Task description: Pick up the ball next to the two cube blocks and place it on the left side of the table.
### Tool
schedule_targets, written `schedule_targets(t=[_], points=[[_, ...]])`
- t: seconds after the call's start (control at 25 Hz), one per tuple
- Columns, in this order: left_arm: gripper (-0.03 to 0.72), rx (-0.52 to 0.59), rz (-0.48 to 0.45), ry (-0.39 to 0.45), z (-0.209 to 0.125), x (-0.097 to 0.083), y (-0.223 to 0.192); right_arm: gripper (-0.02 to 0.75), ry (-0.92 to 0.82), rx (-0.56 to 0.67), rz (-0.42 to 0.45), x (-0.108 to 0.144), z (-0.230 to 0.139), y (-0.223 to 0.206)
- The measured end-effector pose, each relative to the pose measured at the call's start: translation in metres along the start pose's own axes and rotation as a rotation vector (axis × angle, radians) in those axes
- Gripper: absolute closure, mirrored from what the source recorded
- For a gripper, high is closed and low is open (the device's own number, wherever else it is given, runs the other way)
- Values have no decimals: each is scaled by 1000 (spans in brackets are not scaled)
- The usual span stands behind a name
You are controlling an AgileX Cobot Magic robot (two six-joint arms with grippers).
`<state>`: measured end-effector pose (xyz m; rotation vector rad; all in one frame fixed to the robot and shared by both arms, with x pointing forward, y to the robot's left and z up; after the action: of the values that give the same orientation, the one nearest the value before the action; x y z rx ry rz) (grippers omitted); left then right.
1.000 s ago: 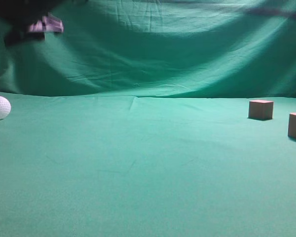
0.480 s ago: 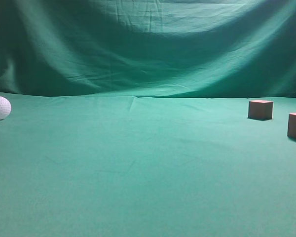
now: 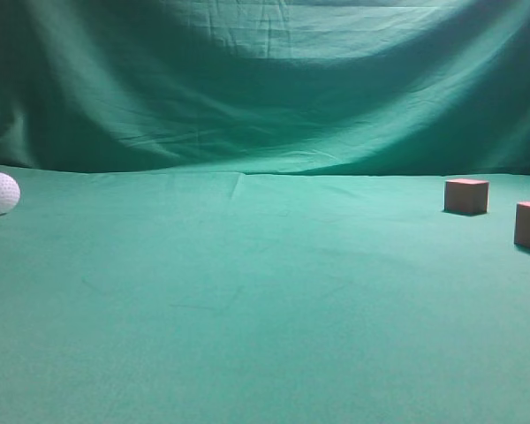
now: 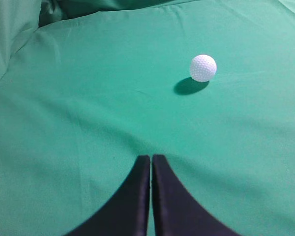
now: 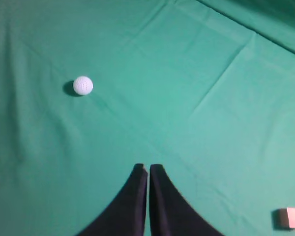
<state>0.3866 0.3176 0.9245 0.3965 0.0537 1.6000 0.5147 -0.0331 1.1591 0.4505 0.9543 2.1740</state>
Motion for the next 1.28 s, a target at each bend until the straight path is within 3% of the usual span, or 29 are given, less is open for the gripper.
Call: schedule_targets(t=[0.2,0.4,0.72,1.0,1.28], points=[[688,0,0,0,0,0,0,738,-39,-75,0,-1,-43,19],[688,0,0,0,0,0,0,738,-34,-50,-17,-4,-98,33],[688,0,0,0,0,0,0,738,0,-157,-68,-14,-144,57],[688,0,0,0,0,0,0,738,-69,-348,-203,-45,-188,82],[688,0,0,0,0,0,0,738,-217,-488,-453,-90,-253,68]])
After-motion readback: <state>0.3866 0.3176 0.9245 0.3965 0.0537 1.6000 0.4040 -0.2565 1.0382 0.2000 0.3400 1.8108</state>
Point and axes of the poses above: a point on each arm's last joint axis where the gripper is mounted, y pointing back along that axis away from the gripper, x along the wrist's bending axis when the last joint is at zero, z = x × y, the point moved 10 cm from there along -y, pointing out along that axis toward the gripper, and after that the axes turned 1 degree about y, right-handed, at the moved point
